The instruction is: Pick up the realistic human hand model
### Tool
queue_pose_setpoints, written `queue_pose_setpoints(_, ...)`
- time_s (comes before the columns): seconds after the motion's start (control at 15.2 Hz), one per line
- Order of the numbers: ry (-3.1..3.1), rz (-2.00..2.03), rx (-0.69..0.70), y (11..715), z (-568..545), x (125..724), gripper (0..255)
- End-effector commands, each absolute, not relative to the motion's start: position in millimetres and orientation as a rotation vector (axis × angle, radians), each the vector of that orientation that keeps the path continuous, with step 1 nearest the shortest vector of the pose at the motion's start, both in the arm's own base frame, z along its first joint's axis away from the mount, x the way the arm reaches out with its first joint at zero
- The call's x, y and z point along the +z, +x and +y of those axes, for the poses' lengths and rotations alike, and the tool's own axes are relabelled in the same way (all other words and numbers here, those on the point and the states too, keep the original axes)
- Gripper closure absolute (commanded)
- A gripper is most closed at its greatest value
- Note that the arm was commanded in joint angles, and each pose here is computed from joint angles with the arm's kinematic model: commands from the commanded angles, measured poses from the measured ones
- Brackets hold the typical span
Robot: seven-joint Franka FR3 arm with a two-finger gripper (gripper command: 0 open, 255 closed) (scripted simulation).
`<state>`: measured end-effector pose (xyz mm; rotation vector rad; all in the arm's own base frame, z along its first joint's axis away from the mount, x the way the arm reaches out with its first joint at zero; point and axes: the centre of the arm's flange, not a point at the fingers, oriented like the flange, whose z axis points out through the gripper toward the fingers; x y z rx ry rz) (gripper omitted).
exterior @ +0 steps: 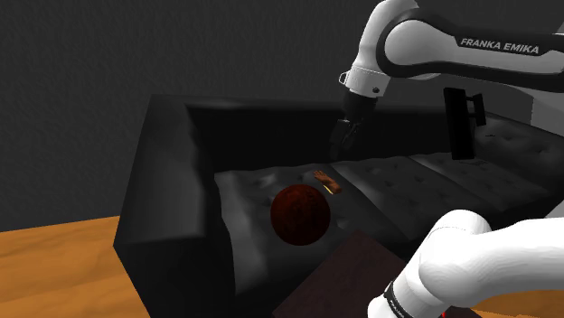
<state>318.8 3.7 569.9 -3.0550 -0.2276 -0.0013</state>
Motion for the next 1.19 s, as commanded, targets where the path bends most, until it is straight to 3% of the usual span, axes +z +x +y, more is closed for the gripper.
queue_pose_setpoints(0.0, -3.055, -0.228, -0.001, 318.8, 3.7, 569.9, 0)
queue_pose_setpoints(1.12, -3.124, -0.332, -0.043, 394.8, -131.0, 420.9, 0)
